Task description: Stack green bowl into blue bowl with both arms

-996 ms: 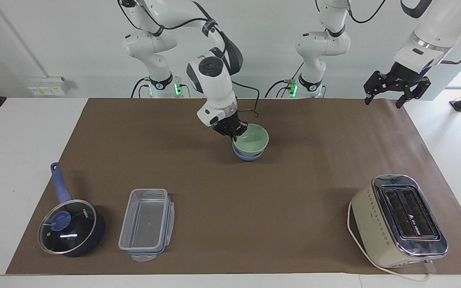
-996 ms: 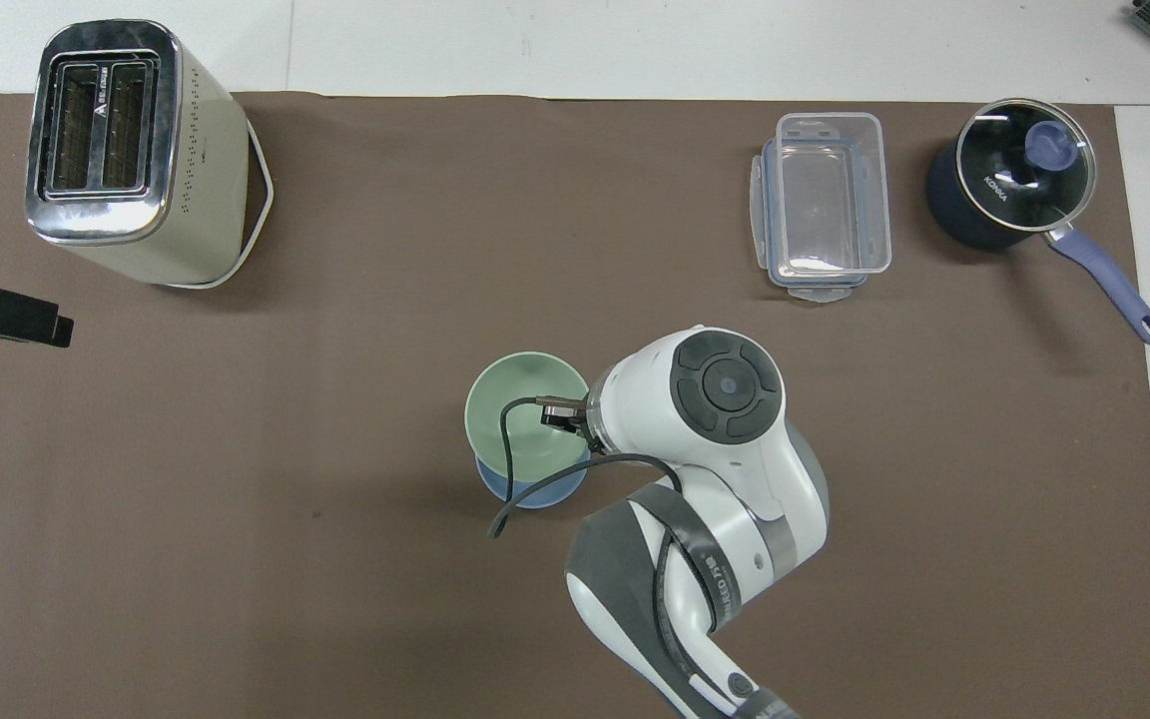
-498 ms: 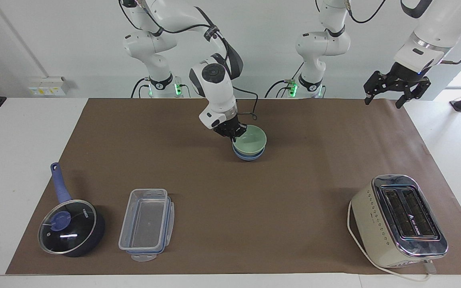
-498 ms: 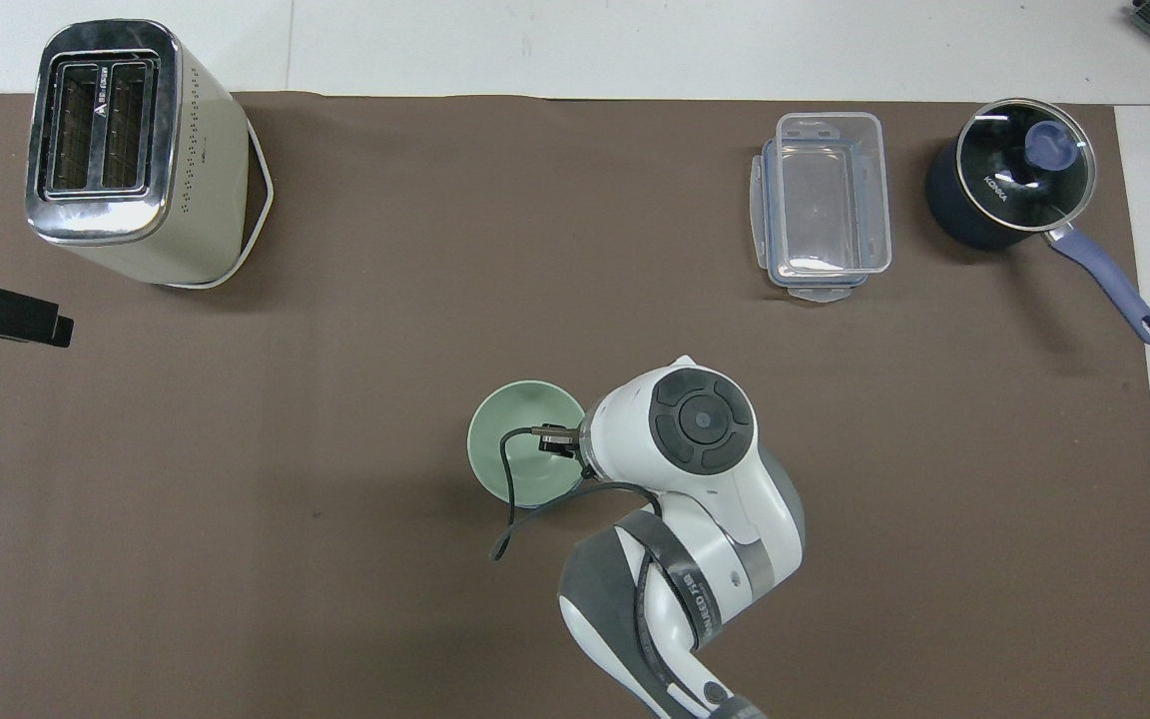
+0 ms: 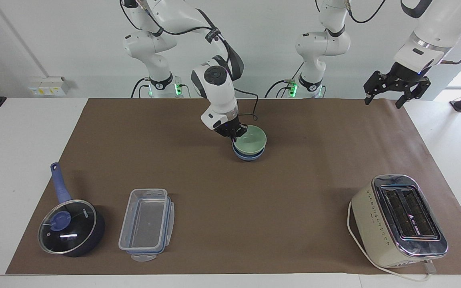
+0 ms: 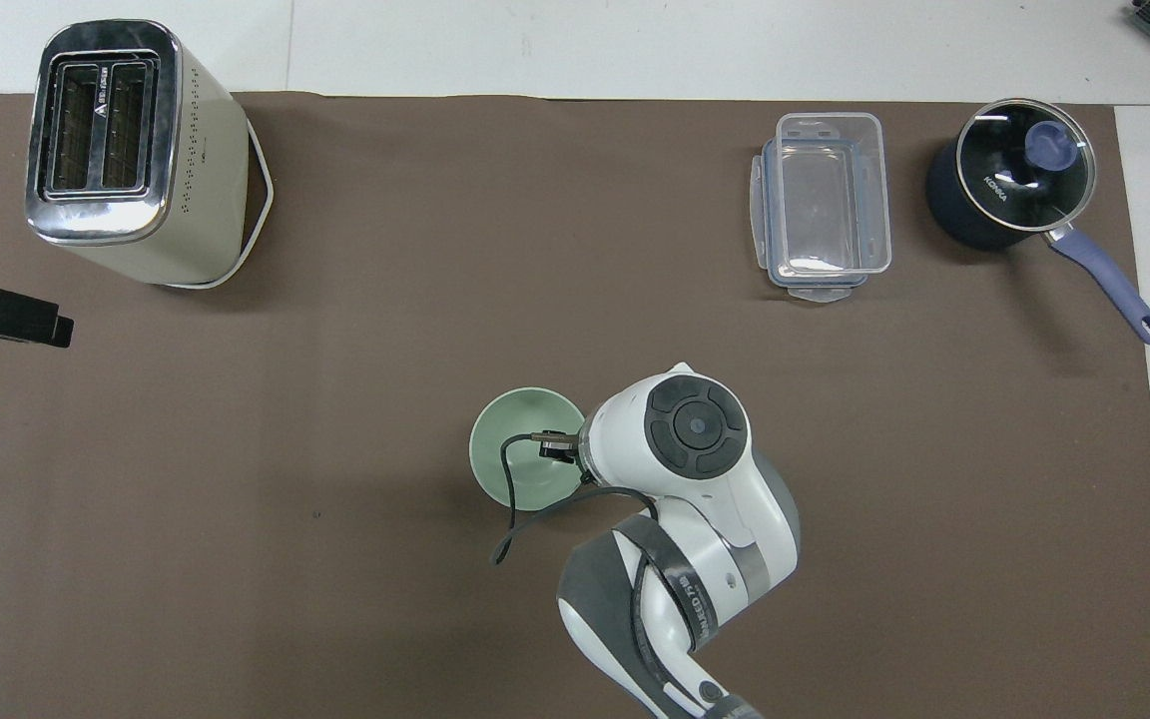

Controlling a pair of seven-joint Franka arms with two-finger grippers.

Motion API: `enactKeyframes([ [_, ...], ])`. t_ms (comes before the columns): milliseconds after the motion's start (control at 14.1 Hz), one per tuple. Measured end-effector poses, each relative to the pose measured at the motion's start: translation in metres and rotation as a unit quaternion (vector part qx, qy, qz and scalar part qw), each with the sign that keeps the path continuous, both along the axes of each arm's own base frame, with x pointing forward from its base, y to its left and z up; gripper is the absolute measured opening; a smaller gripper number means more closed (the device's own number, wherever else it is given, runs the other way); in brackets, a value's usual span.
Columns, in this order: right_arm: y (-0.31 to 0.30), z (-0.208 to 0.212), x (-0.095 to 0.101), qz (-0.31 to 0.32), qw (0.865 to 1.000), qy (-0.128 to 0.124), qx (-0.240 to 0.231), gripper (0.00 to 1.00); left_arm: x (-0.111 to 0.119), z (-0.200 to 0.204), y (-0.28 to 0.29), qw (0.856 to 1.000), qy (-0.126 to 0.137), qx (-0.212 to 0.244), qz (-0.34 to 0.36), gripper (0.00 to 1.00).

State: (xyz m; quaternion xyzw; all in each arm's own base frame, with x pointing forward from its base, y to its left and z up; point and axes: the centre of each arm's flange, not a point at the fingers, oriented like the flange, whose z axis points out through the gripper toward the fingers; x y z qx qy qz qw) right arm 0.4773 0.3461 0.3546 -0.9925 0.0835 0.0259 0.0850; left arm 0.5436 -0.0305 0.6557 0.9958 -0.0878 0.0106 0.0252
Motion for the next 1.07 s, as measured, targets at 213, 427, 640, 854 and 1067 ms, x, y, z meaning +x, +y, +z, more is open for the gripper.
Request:
enactKeyframes([
  [213, -0.0001, -0.001, -0.0001, 0.0, 1.0, 0.001, 0.0, 0.05, 0.0, 0.0, 0.0, 1.0, 0.0, 0.0, 0.0, 1.0],
  [427, -0.0001, -0.0013, -0.0001, 0.0, 1.0, 0.001, 0.0, 0.05, 0.0, 0.0, 0.0, 1.0, 0.0, 0.0, 0.0, 1.0],
  [640, 0.0, -0.002, 0.0, 0.0, 1.0, 0.001, -0.001, 0.05, 0.0, 0.0, 0.0, 1.0, 0.0, 0.0, 0.0, 1.0],
  [854, 0.0001, -0.0041, 0.0005, 0.0, 1.0, 0.001, -0.001, 0.05, 0.0, 0.0, 0.0, 1.0, 0.0, 0.0, 0.0, 1.0],
  [1067, 0.0002, -0.0047, 0.0007, -0.001, 1.0, 0.001, 0.0, 0.18, 0.0, 0.0, 0.0, 1.0, 0.0, 0.0, 0.0, 1.0],
])
